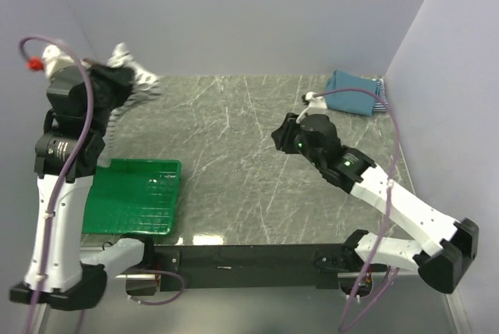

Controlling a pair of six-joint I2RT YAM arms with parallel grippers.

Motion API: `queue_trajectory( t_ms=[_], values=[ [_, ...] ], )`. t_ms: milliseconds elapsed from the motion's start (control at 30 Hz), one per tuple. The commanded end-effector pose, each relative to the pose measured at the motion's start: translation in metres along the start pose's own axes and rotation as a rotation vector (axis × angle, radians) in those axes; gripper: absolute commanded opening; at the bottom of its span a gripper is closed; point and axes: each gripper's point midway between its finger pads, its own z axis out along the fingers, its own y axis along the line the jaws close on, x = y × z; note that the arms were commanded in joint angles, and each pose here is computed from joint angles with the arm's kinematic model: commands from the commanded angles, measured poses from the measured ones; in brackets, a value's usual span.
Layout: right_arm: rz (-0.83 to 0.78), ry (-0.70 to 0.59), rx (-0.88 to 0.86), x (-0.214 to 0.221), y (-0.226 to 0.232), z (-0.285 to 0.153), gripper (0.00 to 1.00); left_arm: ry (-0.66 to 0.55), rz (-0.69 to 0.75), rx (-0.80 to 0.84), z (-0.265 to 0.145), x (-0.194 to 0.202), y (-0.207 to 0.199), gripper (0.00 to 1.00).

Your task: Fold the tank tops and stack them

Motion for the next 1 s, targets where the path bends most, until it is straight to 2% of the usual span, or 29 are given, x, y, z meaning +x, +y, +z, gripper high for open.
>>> queue_trajectory(
  t_ms=[0,100,133,167,267,333,433,467,500,533,567,600,633,667,700,733,767,800,833,867,933,967],
  values=[
    [0.024,-0.197,0.040,-0.057,-0.003,-0.029,0.39,0.123,0.080,0.195,-0.020,0.036,-0.067,0.01],
    [0.046,-0.276,0.057,-0.075,-0.010,-0.048,0.39,0.202,0.117,0.363,-0.051,0.063,-0.120,0.00],
    [0.050,-0.296,0.055,-0.079,-0.010,-0.052,0.39,0.200,0.127,0.369,-0.055,0.068,-0.127,0.01],
    [0.059,-0.321,0.047,-0.085,-0.011,-0.060,0.39,0.261,0.151,0.419,-0.069,0.092,-0.143,0.01],
    [0.063,-0.348,0.057,-0.091,-0.014,-0.068,0.39,0.291,0.173,0.463,-0.080,0.112,-0.159,0.01],
    [0.061,-0.353,0.069,-0.092,-0.016,-0.067,0.39,0.307,0.180,0.445,-0.072,0.127,-0.154,0.04],
    [0.050,-0.336,0.098,-0.086,-0.021,-0.058,0.40,0.323,0.172,0.358,-0.033,0.140,-0.134,0.09],
    [0.043,-0.321,0.120,-0.082,-0.025,-0.050,0.40,0.315,0.159,0.284,0.006,0.137,-0.113,0.10],
    [0.039,-0.307,0.132,-0.077,-0.028,-0.044,0.42,0.421,0.132,0.319,0.019,0.161,-0.108,0.17],
    [0.031,-0.282,0.148,-0.070,-0.030,-0.033,0.44,0.446,0.130,0.306,0.036,0.170,-0.101,0.23],
    [0.033,-0.258,0.159,-0.064,-0.035,-0.026,0.47,0.488,0.146,0.255,0.071,0.194,-0.084,0.29],
    [0.034,-0.242,0.167,-0.060,-0.038,-0.020,0.49,0.531,0.172,0.275,0.083,0.210,-0.085,0.35],
    [0.034,-0.216,0.173,-0.053,-0.041,-0.013,0.51,0.570,0.188,0.273,0.096,0.227,-0.083,0.48],
    [0.042,-0.160,0.167,-0.040,-0.042,-0.001,0.56,0.661,0.213,0.220,0.123,0.267,-0.062,0.52],
    [0.049,-0.132,0.182,-0.034,-0.049,0.005,0.58,0.692,0.219,0.236,0.130,0.274,-0.069,0.57],
    [0.044,-0.086,0.197,-0.021,-0.053,0.012,0.59,0.750,0.233,0.172,0.138,0.295,-0.050,0.61],
    [0.045,-0.063,0.191,-0.013,-0.054,0.013,0.61,0.750,0.231,0.180,0.137,0.295,-0.051,0.61],
    [0.051,-0.015,0.181,0.006,-0.057,0.016,0.62,0.764,0.230,0.157,0.134,0.304,-0.036,0.77],
    [0.064,0.000,0.144,0.014,-0.053,0.018,0.63,0.728,0.231,0.139,0.135,0.300,-0.030,0.82],
    [0.081,0.018,0.108,0.024,-0.049,0.017,0.63,0.688,0.223,0.147,0.128,0.284,-0.032,0.84],
    [0.082,0.116,0.049,0.068,-0.045,0.018,0.63,0.670,0.239,0.069,0.120,0.280,-0.007,0.81],
    [0.088,0.169,0.055,0.095,-0.049,0.017,0.63,0.660,0.223,0.080,0.106,0.270,-0.009,0.81]
  ],
)
